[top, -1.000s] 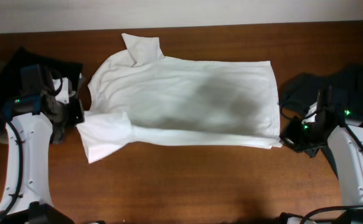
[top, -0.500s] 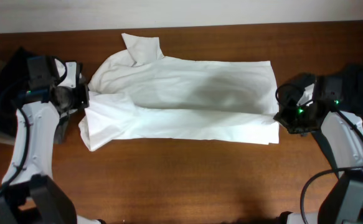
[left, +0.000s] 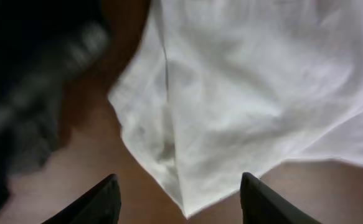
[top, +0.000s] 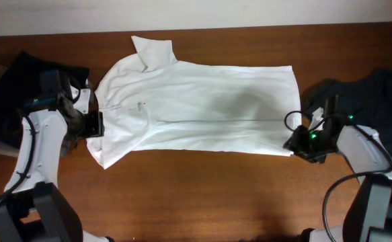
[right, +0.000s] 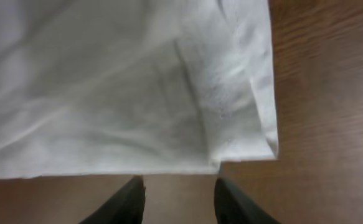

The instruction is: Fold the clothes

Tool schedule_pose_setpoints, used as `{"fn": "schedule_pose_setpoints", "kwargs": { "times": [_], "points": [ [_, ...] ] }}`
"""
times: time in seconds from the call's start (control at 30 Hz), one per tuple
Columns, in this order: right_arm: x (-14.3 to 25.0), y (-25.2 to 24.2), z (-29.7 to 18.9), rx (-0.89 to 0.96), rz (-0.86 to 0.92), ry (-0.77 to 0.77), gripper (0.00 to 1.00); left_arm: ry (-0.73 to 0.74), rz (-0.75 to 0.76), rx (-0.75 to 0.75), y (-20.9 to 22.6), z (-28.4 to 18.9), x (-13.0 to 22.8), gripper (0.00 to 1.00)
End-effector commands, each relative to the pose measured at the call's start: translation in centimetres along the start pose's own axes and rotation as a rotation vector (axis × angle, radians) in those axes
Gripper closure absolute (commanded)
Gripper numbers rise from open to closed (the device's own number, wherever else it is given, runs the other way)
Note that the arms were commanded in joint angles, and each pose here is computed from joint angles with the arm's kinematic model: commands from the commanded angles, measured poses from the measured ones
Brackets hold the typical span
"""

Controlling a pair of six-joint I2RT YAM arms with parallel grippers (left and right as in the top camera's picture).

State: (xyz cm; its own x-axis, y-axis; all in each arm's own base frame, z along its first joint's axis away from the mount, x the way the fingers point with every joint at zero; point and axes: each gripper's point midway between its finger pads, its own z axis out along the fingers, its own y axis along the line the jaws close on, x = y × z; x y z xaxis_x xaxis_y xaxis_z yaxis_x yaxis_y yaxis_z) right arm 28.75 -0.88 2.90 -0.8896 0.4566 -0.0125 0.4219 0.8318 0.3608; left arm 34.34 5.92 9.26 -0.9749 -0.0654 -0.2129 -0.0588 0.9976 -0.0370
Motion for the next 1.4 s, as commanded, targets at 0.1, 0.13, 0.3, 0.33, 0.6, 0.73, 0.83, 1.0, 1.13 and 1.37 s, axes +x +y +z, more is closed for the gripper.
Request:
{"fn": "schedule_pose_setpoints", "kwargs": {
  "times": [0.1,0.13,0.3,0.33,0.6,0.73,0.83,1.0,1.13,1.37],
  "points": [
    [0.0,-1.3,3.3,0.013,-0.02,-0.014,0.64,0.083,-0.03,0.014,-0.3,4.1,4.4,0.53],
    [0.1,-1.2,3.4,0.011,-0.021,-0.008,0.72,0.08,-0.044,0.013,-0.3,4.5,4.5,0.61],
    [0.1,-0.1,-0.4,0.004,0.006,0.028,0.96,0.062,-0.046,0.003,-0.1,5.0,4.4,1.0],
    [0.2,0.0,-1.2,0.014,0.008,0.033,0.96,0.061,-0.045,0.003,-0.1,5.0,4.4,1.0],
    [0.7,-3.3,-4.9,0.281,0.039,0.051,0.96,0.02,-0.099,0.018,1.2,4.8,3.6,1.0],
    [0.7,-3.2,-4.9,0.276,0.038,0.051,0.96,-0.073,-0.03,0.241,-2.3,4.2,1.6,0.71],
    [0.5,-3.2,-4.9,0.273,0.036,0.042,0.96,-0.118,0.053,0.301,-4.3,4.2,0.5,0.55],
    [0.4,-2.9,-4.8,0.254,0.036,0.042,0.96,-0.028,0.076,0.312,-5.1,7.5,1.7,0.69],
    [0.4,-2.8,-4.8,0.251,0.036,0.043,0.96,0.008,0.068,0.314,-5.1,8.8,2.2,0.76],
    [0.4,-2.8,-4.8,0.251,0.035,0.04,0.96,0.029,0.057,0.29,-4.3,6.2,1.0,0.63]
  ]
}}
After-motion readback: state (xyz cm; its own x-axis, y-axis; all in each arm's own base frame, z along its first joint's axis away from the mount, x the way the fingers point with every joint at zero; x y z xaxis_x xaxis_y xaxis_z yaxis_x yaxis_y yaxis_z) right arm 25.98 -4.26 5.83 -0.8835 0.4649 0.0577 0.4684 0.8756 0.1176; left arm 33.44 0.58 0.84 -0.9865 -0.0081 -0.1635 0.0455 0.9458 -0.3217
